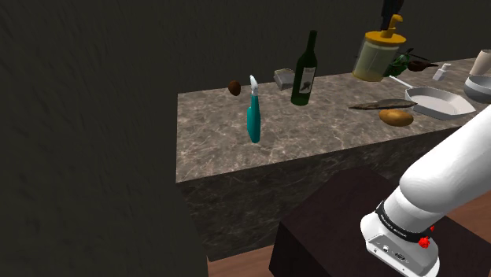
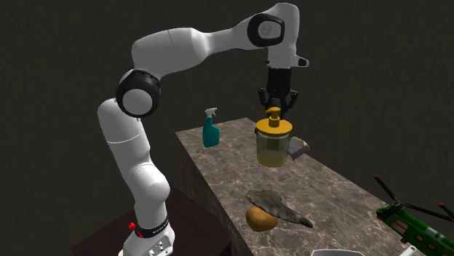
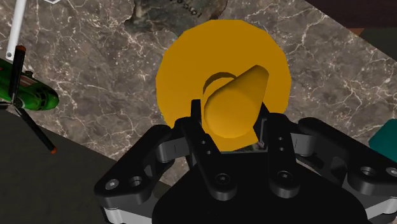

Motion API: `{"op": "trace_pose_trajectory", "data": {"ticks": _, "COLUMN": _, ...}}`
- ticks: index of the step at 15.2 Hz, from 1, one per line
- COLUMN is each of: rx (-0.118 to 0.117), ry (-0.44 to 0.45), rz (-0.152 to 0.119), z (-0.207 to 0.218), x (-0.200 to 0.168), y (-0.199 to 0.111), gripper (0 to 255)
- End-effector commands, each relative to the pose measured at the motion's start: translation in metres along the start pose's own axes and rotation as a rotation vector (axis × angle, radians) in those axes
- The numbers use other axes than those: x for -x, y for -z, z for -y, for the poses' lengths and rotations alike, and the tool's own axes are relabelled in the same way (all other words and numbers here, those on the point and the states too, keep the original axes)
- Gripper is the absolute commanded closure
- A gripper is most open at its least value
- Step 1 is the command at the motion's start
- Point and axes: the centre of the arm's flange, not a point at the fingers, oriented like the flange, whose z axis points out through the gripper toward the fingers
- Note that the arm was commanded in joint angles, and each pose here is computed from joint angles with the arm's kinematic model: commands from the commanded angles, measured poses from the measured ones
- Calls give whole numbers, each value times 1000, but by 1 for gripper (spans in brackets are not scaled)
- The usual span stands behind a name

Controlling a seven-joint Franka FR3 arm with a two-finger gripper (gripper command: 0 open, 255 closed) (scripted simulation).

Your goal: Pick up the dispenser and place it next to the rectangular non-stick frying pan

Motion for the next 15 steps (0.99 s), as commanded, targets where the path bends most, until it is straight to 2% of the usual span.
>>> {"op": "trace_pose_trajectory", "data": {"ticks": 1, "rx": 1, "ry": 1, "rz": -1, "z": -26, "x": 0, "y": -13, "gripper": 255}}
{"op": "trace_pose_trajectory", "data": {"ticks": 11, "rx": 1, "ry": 1, "rz": -1, "z": -151, "x": -11, "y": -74, "gripper": 255}}
{"op": "trace_pose_trajectory", "data": {"ticks": 15, "rx": 1, "ry": 1, "rz": -1, "z": -151, "x": -13, "y": -95, "gripper": 255}}
